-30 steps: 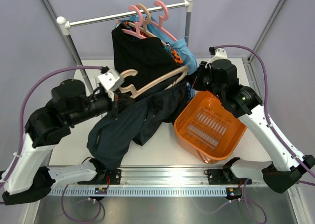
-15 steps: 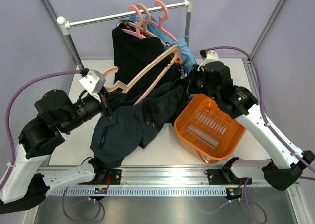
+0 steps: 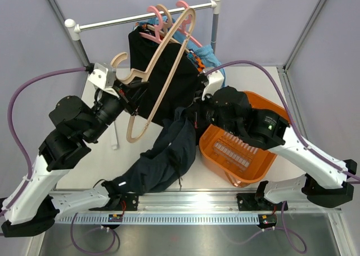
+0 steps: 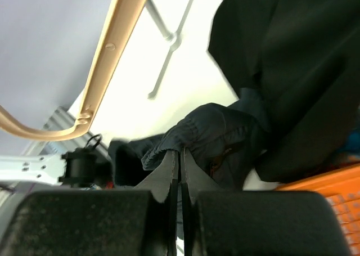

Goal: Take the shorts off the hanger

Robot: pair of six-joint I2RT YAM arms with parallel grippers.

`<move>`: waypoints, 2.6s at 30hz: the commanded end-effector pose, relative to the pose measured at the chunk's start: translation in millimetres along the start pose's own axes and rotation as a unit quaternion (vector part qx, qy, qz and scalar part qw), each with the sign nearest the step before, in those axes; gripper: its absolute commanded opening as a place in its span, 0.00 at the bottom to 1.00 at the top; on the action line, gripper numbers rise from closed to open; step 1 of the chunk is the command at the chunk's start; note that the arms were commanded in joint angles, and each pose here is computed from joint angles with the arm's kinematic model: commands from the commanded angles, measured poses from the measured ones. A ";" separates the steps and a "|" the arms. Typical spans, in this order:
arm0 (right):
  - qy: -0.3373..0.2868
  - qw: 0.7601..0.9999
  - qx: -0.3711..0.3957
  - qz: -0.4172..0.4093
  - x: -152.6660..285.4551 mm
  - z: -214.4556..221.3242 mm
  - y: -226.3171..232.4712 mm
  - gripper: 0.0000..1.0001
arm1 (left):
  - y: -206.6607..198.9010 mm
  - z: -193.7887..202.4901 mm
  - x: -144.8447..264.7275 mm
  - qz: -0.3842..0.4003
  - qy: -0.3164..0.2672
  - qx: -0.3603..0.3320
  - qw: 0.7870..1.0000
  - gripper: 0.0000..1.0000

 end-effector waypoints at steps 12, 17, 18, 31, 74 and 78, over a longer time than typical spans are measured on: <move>-0.422 0.887 -0.013 0.185 237.0 -190.2 -65.3 0.00 | 25.1 -13.2 22.7 -0.102 -0.023 -0.001 0.994 0.00; -0.449 0.864 -0.004 0.227 260.0 -191.9 -80.7 0.00 | 28.1 -7.2 28.6 -0.108 -0.015 -0.006 0.994 0.00; -0.448 0.861 0.004 0.240 253.9 -190.9 -81.2 0.00 | 28.6 -7.4 30.1 -0.109 -0.016 -0.007 0.994 0.00; -0.395 0.869 0.034 0.295 196.7 -172.5 -76.8 0.00 | 32.3 0.5 34.1 -0.119 -0.002 -0.018 0.993 0.00; -0.140 0.942 -0.087 0.294 93.6 54.2 -131.2 0.73 | 85.8 21.4 35.8 -0.308 0.213 -0.024 0.927 0.00; -0.140 0.946 -0.075 0.282 86.1 46.6 -125.0 0.74 | 104.7 12.3 7.5 -0.288 0.220 -0.007 0.932 0.00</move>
Point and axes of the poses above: each gripper's point midway between its finger pads, its own x axis back along the fingers, its own y axis along the line the jaws close on, z = x × y, the point moved 7 cm from there along x, back along the fingers
